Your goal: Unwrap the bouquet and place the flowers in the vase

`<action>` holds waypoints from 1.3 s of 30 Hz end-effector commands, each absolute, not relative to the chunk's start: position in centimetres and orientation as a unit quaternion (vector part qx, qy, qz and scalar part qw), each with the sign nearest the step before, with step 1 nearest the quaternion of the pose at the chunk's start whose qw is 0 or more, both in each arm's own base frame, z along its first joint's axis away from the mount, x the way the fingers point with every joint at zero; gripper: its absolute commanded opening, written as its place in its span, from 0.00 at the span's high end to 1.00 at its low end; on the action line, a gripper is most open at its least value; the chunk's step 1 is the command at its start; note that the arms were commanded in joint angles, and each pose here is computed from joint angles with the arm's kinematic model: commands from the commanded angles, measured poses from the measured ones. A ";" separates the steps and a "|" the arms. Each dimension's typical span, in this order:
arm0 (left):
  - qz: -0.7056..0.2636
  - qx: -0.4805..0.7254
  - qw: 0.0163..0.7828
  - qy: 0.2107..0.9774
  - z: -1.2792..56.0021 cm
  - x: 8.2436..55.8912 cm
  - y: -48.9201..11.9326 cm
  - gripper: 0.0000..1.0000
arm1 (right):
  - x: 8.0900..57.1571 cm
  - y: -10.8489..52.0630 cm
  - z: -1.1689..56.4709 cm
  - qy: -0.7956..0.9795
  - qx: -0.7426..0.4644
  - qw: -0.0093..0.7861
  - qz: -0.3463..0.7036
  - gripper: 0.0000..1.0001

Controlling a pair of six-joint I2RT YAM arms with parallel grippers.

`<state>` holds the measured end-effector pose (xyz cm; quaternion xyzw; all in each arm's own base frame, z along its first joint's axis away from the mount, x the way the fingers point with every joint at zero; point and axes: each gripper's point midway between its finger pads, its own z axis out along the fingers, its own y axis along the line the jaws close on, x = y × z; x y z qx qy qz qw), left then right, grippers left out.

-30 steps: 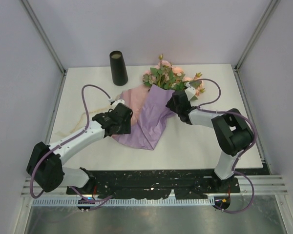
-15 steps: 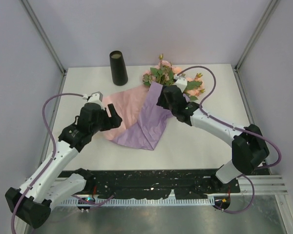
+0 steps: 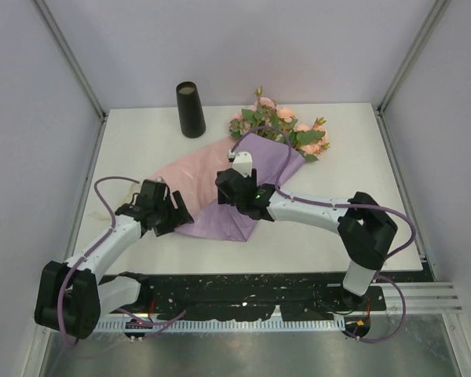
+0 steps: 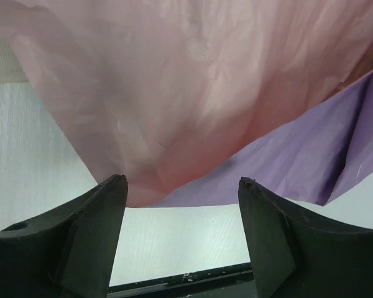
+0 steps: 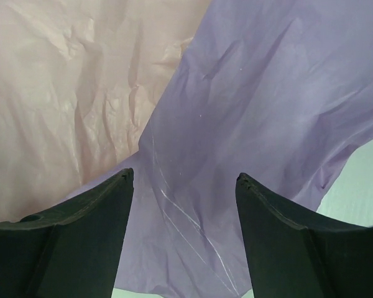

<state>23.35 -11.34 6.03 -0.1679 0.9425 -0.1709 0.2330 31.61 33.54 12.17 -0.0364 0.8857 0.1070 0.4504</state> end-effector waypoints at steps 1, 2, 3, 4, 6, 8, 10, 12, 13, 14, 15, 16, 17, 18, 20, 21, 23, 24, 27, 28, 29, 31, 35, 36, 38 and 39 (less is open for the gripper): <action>-0.187 -0.196 0.243 0.932 6.2 24.8 -11.3 0.25 | 32.8 35.0 14.1 0.868 -0.032 0.489 0.079 0.29; -0.178 -0.203 0.237 0.933 5.8 24.7 -10.9 0.25 | 32.8 35.3 13.7 0.871 -0.038 0.484 0.070 0.29; -0.172 -0.207 0.228 0.936 5.3 24.5 -10.7 0.24 | 32.8 35.7 13.0 0.873 -0.043 0.482 0.061 0.28; -0.169 -0.211 0.221 0.937 4.8 24.5 -10.6 0.25 | 32.9 35.9 13.0 0.874 -0.045 0.480 0.054 0.26; -0.163 -0.214 0.207 0.941 4.0 24.1 -10.5 0.25 | 33.1 35.8 12.9 0.875 -0.034 0.482 0.023 0.24; -0.163 -0.214 0.202 0.942 3.6 24.1 -10.6 0.25 | 33.2 35.1 12.4 0.876 -0.029 0.481 -0.019 0.23; -0.163 -0.217 0.200 0.942 3.2 24.0 -10.6 0.25 | 33.3 35.2 11.9 0.875 -0.033 0.482 -0.040 0.23; -0.159 -0.220 0.202 0.941 3.0 23.9 -10.4 0.25 | 33.4 35.2 11.3 0.873 -0.036 0.483 -0.055 0.26; -0.156 -0.223 0.205 0.940 3.0 23.9 -10.2 0.25 | 33.4 35.1 11.0 0.872 -0.037 0.484 -0.061 0.27; -0.155 -0.224 0.207 0.940 3.0 23.9 -10.2 0.25 | 33.4 35.0 10.8 0.872 -0.036 0.484 -0.063 0.28; -0.153 -0.225 0.208 0.939 2.9 23.9 -10.0 0.25 | 33.5 35.1 10.6 0.871 -0.034 0.486 -0.063 0.29; -0.150 -0.226 0.209 0.940 2.8 23.8 -9.9 0.25 | 33.5 35.3 10.4 0.872 -0.038 0.483 -0.062 0.30; -0.147 -0.225 0.210 0.940 2.8 23.8 -9.8 0.25 | 33.6 35.3 10.2 0.873 -0.041 0.482 -0.064 0.35; -0.143 -0.226 0.209 0.941 2.6 23.7 -9.7 0.25 | 33.5 35.4 10.1 0.873 -0.043 0.482 -0.064 0.39; -0.136 -0.228 0.207 0.942 2.3 23.5 -9.4 0.25 | 33.6 35.1 10.3 0.871 -0.044 0.484 -0.072 0.58; -0.134 -0.228 0.208 0.942 2.3 23.5 -9.3 0.24 | 33.5 34.8 10.7 0.870 -0.043 0.485 -0.075 0.68; -0.130 -0.230 0.205 0.942 2.0 23.4 -9.1 0.24 | 33.5 33.6 11.8 0.864 -0.035 0.495 -0.086 0.81; -0.129 -0.231 0.204 0.942 2.0 23.4 -9.1 0.25 | 33.4 33.0 13.1 0.858 -0.026 0.506 -0.086 0.88; -0.129 -0.233 0.202 0.942 1.9 23.3 -9.0 0.25 | 32.6 30.3 13.7 0.849 -0.006 0.519 -0.101 0.95; -0.129 -0.232 0.202 0.943 2.0 23.3 -9.0 0.24 | 32.5 29.4 14.7 0.843 0.006 0.528 -0.102 0.95; -0.130 -0.233 0.203 0.942 2.1 23.4 -9.0 0.24 | 32.1 28.2 14.1 0.844 0.009 0.525 -0.110 0.95; -0.132 -0.234 0.203 0.942 2.2 23.2 -9.0 0.24 | 31.5 26.0 14.2 0.844 0.026 0.523 -0.114 0.95; -0.132 -0.239 0.210 0.939 2.2 23.3 -8.9 0.24 | 29.9 21.6 14.8 0.835 0.067 0.534 -0.115 0.95; -0.131 -0.238 0.209 0.939 2.3 23.4 -8.9 0.24 | 29.6 20.6 15.5 0.831 0.087 0.539 -0.102 0.95; -0.126 -0.235 0.206 0.941 2.2 23.4 -8.8 0.24 | 28.6 18.3 14.6 0.833 0.108 0.533 -0.098 0.95; -0.124 -0.235 0.206 0.942 2.3 23.5 -8.8 0.24 | 28.3 17.6 14.9 0.833 0.123 0.533 -0.085 0.94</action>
